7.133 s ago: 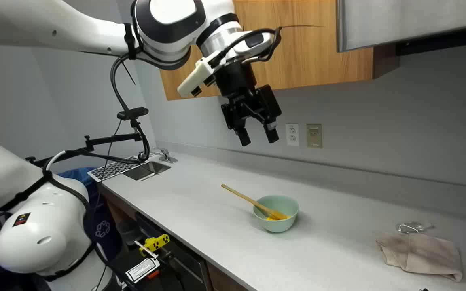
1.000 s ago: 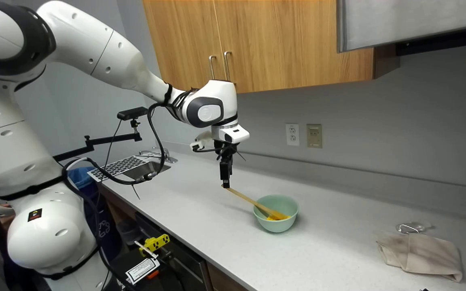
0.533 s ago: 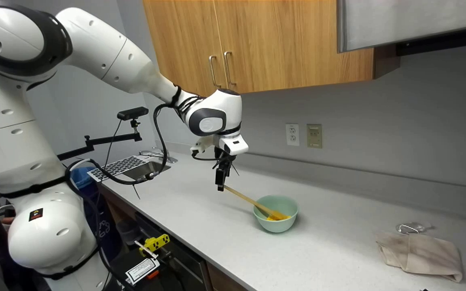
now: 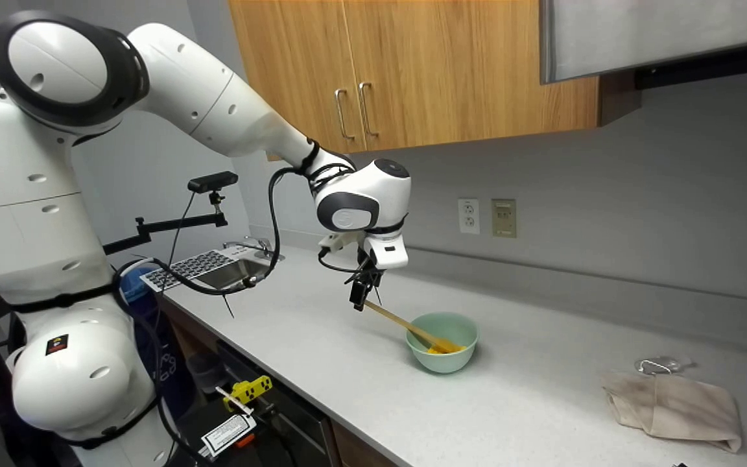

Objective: Use the wooden spatula to stir the contents in the green bowl

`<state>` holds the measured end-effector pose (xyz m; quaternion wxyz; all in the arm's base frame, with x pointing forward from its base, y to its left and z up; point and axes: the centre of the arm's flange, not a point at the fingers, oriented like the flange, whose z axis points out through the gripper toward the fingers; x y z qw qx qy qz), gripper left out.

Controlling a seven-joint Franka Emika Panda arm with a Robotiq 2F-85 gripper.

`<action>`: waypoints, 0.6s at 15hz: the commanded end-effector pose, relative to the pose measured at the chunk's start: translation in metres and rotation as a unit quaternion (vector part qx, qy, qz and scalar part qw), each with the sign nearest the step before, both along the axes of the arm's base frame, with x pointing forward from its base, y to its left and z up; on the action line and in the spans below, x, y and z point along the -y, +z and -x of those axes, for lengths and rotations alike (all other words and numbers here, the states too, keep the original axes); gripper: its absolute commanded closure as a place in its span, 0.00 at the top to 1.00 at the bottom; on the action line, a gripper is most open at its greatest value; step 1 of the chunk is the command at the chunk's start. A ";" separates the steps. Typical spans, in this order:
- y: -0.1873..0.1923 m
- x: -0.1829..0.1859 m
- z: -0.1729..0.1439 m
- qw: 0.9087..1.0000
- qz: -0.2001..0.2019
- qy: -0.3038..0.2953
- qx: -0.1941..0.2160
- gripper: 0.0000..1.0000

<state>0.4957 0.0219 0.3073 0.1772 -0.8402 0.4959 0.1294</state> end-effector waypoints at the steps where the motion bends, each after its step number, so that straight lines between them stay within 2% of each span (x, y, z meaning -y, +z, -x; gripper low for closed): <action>1: -0.017 0.003 -0.018 0.999 -0.026 -0.022 -0.002 1.00; 6: -0.034 -0.001 -0.025 0.999 -0.033 -0.030 -0.017 1.00; 7: -0.036 0.000 -0.026 0.999 -0.032 -0.029 -0.018 0.89; 8: -0.037 0.000 -0.026 0.999 -0.031 -0.028 -0.019 0.74; 9: -0.039 0.000 -0.026 0.999 -0.028 -0.026 -0.020 0.65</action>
